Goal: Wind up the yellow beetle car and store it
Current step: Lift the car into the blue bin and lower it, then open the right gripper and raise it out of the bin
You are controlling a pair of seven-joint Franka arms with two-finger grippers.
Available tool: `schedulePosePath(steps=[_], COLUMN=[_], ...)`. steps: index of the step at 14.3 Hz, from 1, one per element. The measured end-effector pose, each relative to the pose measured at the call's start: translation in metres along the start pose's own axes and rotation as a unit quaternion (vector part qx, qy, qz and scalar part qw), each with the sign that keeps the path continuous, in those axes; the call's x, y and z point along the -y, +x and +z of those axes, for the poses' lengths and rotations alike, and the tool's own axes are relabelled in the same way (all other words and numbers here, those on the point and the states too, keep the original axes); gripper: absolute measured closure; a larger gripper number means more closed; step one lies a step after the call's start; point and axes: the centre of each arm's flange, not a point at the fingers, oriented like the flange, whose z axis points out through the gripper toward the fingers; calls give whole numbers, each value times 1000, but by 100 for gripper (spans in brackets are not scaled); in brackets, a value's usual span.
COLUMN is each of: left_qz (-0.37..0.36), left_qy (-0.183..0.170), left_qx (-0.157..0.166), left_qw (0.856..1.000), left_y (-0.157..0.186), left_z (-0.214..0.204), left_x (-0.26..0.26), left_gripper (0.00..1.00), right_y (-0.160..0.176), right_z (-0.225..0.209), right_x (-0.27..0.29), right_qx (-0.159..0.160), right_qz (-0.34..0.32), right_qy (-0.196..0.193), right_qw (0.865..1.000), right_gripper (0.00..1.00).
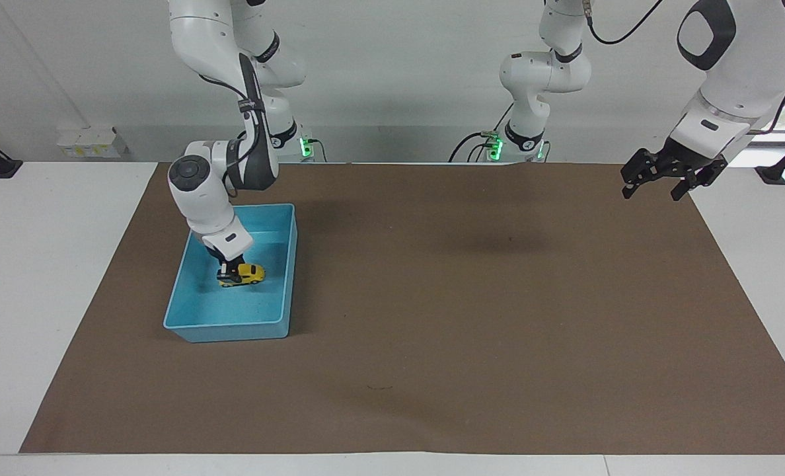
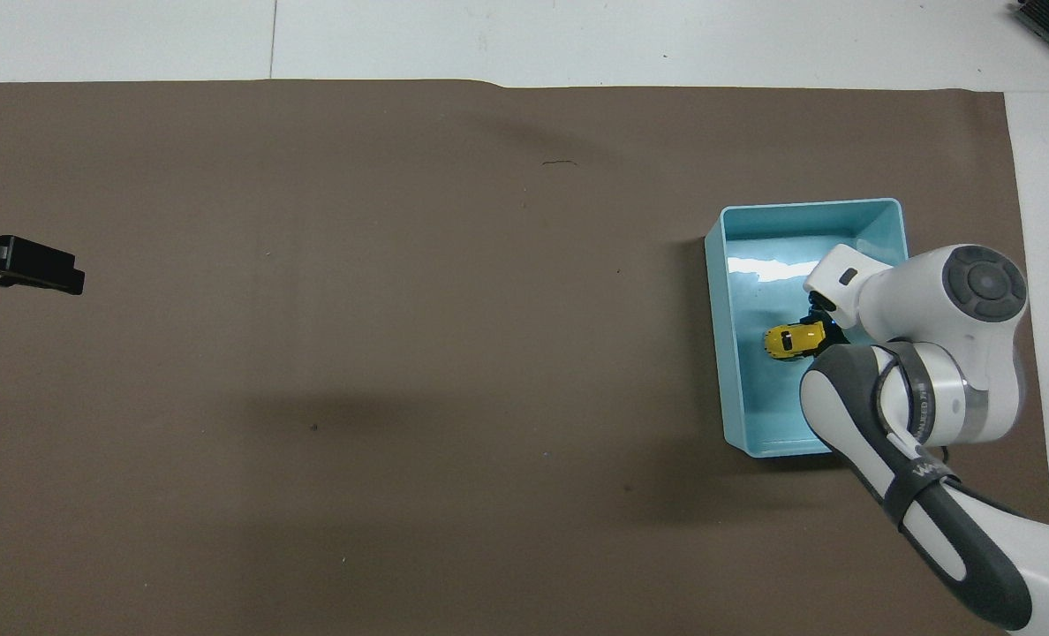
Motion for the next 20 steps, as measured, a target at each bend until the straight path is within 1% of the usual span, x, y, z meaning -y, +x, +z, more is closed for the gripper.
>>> schedulePosePath(steps=[1,2,3,4,6,7,10,13,17,20], left_qz=[0,0,0,0,0,0,0,0,0,0], left_qy=[0,0,0,0,0,0,0,0,0,0], left_qx=[0,0,0,0,0,0,0,0,0,0], left_qw=[1000,1000,1000,1000,1000,1000,1000,1000,1000,1000], left_y=[0,0,0,0,0,0,0,0,0,0], left_z=[0,0,0,0,0,0,0,0,0,0], left_x=[0,0,0,0,0,0,0,0,0,0], left_gripper=[0,0,0,0,0,0,0,0,0,0], right_y=[0,0,0,0,1,2,15,19,3,-4], right_z=[0,1,3,4,-2,-10,-58,-117,-186,-226], right_x=[0,0,0,0,-4,-8,-16,-14,-6,2], right_qx=[0,0,0,0,0,0,2,4,3,3], right_qz=[0,0,0,0,2,7,39,95,198,245], right_qy=[0,1,3,4,4,8,17,11,-4,-4], right_qw=[1000,1000,1000,1000,1000,1000,999,995,980,970], right_gripper=[54,48,38,26,6,0,0,0,0,0])
